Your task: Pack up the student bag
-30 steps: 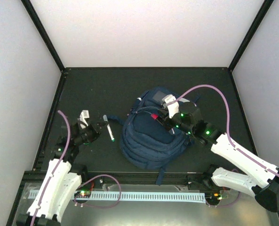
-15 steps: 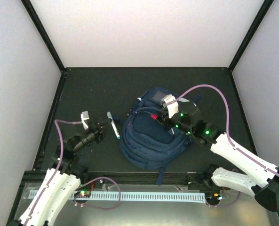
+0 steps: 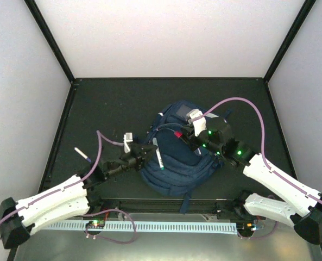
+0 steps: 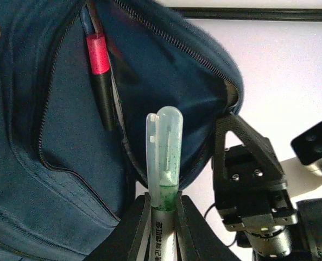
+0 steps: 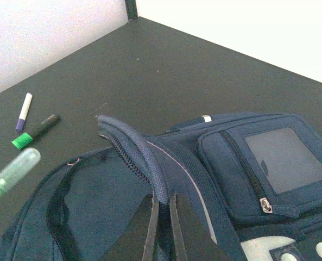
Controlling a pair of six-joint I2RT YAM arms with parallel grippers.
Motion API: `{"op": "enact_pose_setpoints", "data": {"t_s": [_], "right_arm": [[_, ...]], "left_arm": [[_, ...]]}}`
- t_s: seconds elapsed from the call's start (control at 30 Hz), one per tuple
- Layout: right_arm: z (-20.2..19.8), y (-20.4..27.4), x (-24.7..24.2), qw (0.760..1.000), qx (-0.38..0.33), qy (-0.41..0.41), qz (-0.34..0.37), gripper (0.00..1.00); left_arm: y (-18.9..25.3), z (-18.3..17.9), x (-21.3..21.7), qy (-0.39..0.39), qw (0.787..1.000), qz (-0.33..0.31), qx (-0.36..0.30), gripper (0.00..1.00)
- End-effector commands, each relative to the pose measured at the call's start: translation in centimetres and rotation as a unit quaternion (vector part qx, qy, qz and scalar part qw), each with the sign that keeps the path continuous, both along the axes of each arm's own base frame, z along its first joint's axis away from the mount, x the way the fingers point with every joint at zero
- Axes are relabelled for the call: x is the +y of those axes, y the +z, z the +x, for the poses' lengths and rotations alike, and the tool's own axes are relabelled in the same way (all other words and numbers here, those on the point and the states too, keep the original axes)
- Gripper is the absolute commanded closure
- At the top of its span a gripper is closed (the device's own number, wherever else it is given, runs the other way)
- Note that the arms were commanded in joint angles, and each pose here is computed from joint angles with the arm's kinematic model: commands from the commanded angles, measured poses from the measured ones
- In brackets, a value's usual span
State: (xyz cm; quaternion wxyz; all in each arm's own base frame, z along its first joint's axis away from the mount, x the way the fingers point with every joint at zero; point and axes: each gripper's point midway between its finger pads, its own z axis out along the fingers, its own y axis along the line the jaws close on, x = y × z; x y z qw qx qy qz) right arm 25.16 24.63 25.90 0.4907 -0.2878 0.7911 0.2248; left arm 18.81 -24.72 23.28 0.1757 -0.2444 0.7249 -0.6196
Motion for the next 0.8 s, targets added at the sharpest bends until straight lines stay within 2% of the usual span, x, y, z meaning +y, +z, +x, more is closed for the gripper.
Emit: {"op": "enact_pose_setpoints", "data": {"t_s": [0.0,0.23,0.43,0.53,0.67,0.7,0.77], "right_arm": [[0.9,5.3,0.1,0.996,-0.057,-0.012,0.061,0.98],[0.1,5.9,0.6,0.996,-0.059,0.013,0.069,0.98],[-1.1,6.7,0.9,0.993,-0.071,0.046,0.077,0.98],[-1.4,6.6,0.7,0.993,-0.077,0.053,0.071,0.98],[-1.5,6.2,0.4,0.993,-0.084,0.05,0.065,0.98],[-1.6,6.1,0.3,0.993,-0.085,0.05,0.065,0.98],[-1.6,6.1,0.1,0.993,-0.09,0.047,0.064,0.98]], "left_arm": [[3.2,1.2,-1.4,0.056,0.997,-0.055,-0.016,0.95],[2.2,2.9,-5.4,0.057,0.997,-0.042,-0.006,0.95],[0.6,5.4,-7.6,0.083,0.997,0.004,0.002,0.94],[-1.3,6.1,-9.0,0.086,0.995,0.01,0.042,0.92],[-3.3,7.2,-10.3,0.091,0.994,0.0,0.063,0.92],[-3.7,7.5,-10.3,0.097,0.993,0.003,0.07,0.87],[-4.2,8.1,-10.4,0.105,0.992,0.011,0.071,0.68]]}}
